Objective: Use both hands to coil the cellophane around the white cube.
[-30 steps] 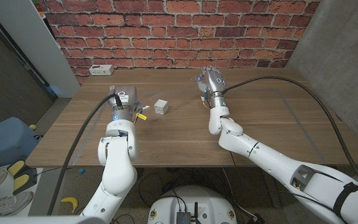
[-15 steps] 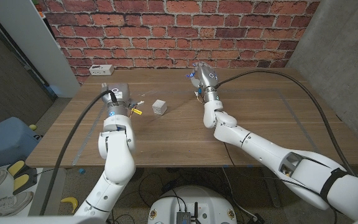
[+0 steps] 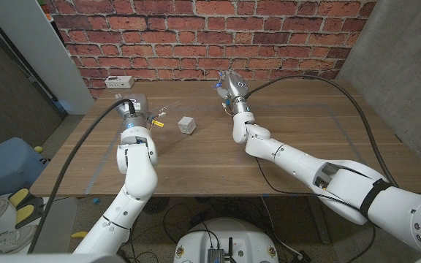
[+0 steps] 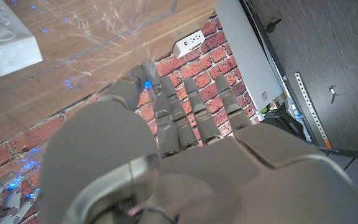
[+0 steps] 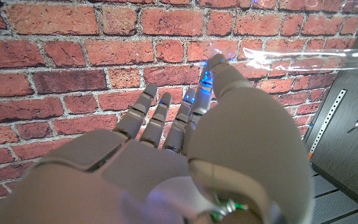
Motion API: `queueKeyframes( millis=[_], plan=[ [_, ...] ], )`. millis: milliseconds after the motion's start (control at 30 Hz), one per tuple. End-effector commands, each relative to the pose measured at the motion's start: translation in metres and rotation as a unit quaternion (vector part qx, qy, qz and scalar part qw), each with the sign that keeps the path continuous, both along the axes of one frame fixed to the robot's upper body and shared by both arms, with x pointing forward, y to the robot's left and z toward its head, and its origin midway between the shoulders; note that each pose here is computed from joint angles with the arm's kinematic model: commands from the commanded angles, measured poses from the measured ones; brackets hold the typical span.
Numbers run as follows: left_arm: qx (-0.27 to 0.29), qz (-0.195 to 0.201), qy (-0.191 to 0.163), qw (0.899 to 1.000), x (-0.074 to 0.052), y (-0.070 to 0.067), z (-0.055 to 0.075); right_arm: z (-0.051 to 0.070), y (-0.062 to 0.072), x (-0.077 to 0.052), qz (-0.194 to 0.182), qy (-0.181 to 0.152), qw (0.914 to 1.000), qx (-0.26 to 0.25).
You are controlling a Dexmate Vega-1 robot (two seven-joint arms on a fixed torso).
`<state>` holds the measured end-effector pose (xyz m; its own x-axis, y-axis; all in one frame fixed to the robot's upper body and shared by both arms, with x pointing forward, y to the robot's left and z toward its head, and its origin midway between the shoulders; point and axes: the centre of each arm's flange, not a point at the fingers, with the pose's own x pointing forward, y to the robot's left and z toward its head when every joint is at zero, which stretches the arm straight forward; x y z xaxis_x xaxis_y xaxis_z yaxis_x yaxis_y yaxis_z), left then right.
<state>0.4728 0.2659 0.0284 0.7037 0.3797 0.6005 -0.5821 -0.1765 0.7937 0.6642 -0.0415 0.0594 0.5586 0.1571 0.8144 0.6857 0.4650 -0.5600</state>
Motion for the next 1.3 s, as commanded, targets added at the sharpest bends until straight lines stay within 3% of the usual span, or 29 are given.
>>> queueKeyframes(
  millis=[33, 400, 700, 967, 1300],
  plan=[
    [0.01, 0.032, 0.005, 0.999, 0.023, 0.013, 0.016, 0.013, 0.014, 0.015, 0.007, 0.004, 0.9999, -0.006],
    [0.023, 0.056, 0.019, 0.998, 0.045, 0.02, 0.026, 0.021, 0.028, 0.029, 0.006, 0.015, 0.9995, -0.027],
    [0.045, 0.067, 0.028, 0.996, 0.067, 0.026, 0.034, 0.029, 0.036, 0.043, -0.006, 0.076, 0.9955, -0.056],
    [0.056, 0.08, 0.041, 0.994, 0.084, 0.03, 0.043, 0.034, 0.041, 0.054, -0.014, 0.148, 0.985, -0.086],
    [0.065, 0.11, 0.065, 0.99, 0.101, 0.037, 0.046, 0.031, 0.04, 0.054, -0.011, 0.156, 0.985, -0.073]
  ],
)
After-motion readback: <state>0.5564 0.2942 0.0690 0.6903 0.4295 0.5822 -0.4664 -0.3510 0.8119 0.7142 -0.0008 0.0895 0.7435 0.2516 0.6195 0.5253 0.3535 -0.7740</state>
